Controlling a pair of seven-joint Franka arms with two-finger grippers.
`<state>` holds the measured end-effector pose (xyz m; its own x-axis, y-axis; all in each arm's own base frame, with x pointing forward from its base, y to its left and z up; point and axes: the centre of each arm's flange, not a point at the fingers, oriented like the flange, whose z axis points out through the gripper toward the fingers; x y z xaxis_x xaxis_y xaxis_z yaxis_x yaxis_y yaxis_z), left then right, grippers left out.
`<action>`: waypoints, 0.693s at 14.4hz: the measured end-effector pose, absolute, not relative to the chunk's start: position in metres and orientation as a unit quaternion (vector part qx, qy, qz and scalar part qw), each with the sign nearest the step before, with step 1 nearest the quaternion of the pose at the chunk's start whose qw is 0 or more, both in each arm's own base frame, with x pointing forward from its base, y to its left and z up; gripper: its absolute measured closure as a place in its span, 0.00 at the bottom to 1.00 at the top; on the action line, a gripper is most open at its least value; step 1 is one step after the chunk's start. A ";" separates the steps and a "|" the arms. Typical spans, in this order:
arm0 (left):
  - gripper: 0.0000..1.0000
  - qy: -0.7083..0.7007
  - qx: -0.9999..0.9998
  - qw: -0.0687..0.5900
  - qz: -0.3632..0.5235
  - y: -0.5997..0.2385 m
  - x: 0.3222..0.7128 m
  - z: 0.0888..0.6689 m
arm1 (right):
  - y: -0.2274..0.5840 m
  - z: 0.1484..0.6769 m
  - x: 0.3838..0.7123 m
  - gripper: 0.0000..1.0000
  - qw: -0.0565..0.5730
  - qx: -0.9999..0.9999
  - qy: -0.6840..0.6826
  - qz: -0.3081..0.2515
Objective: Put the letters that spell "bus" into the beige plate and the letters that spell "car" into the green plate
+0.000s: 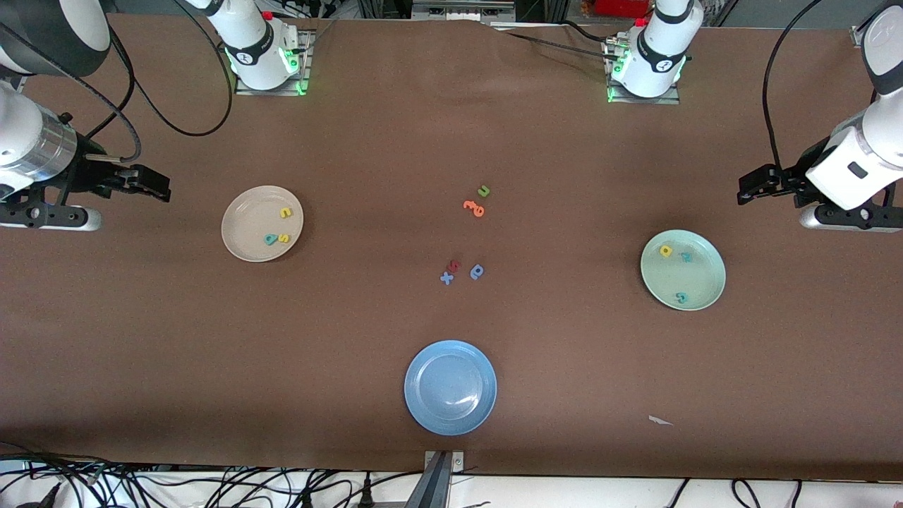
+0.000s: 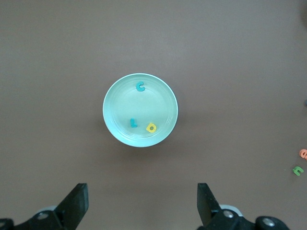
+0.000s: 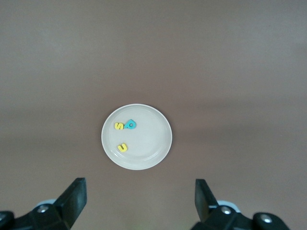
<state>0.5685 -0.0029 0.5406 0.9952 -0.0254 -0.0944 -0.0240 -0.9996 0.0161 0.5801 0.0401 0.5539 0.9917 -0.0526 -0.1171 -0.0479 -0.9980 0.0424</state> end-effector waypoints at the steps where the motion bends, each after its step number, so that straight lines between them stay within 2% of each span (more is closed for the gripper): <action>1: 0.00 -0.013 0.999 0.007 -0.047 -0.003 0.568 0.541 | 0.036 0.552 0.577 0.00 0.020 0.997 -0.029 -0.062; 10: 0.00 -0.013 0.999 0.008 -0.045 -0.003 0.568 0.543 | 0.031 0.545 0.572 0.00 0.019 0.997 -0.032 -0.070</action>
